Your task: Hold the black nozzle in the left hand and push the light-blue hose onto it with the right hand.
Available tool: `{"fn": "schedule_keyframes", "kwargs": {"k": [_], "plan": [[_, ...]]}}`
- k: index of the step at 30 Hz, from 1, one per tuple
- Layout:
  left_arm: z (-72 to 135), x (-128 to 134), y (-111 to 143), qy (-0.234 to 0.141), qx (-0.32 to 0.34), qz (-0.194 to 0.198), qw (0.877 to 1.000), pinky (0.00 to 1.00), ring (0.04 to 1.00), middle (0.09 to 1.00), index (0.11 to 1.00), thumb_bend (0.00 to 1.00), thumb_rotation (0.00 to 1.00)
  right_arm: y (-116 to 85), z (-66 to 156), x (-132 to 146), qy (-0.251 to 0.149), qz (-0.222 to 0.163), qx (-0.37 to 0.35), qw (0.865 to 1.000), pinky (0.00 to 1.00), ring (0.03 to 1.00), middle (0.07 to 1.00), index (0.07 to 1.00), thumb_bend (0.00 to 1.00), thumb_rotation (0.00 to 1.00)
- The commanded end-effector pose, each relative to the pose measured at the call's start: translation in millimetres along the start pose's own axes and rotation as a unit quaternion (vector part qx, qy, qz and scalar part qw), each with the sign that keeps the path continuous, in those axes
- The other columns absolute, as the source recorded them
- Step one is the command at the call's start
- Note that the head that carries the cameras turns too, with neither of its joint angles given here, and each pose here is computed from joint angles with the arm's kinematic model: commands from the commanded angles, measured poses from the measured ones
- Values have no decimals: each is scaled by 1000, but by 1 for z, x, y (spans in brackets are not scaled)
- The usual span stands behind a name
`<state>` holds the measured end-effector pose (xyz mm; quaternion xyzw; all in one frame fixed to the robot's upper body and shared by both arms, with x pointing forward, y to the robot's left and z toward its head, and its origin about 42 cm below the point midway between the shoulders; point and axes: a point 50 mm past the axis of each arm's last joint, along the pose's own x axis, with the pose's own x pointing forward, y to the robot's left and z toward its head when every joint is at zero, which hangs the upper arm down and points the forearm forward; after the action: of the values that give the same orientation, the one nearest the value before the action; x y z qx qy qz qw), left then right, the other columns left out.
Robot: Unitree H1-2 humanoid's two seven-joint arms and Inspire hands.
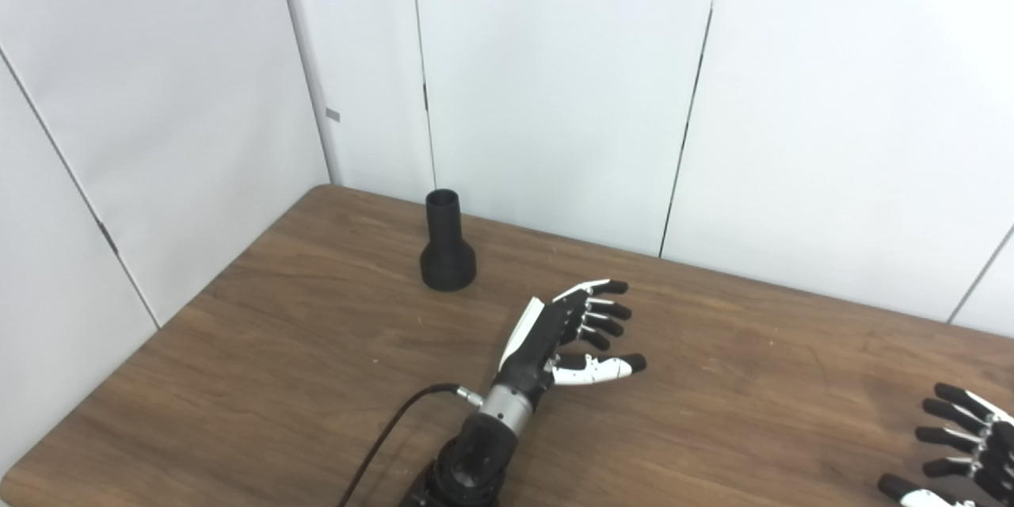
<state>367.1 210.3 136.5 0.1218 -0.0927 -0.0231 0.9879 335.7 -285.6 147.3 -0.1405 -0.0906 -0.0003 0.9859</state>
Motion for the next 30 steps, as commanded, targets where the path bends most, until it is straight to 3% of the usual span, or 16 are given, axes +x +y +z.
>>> {"fn": "schedule_keyframes", "kwargs": {"k": [1,11,15,23,30], "plan": [[23,9,12,-52,9,20,998,555,630,666,699,662,14,-4,20,13,-57,-4,-1,998,471,665,760,782,629,0],[53,2,51,-95,68,56,992,573,651,667,673,658,29,-4,19,15,-53,-5,14,998,454,650,752,773,639,0],[79,9,87,-132,165,64,975,581,669,697,720,682,35,-3,18,17,-54,-5,5,999,459,657,757,777,633,0],[111,22,135,-145,244,95,954,570,687,711,749,695,54,-4,16,18,-55,0,5,998,470,659,759,780,629,0],[116,36,182,-144,283,141,938,695,814,820,832,711,154,-6,15,19,-51,1,1,999,485,666,764,786,623,0]]}}
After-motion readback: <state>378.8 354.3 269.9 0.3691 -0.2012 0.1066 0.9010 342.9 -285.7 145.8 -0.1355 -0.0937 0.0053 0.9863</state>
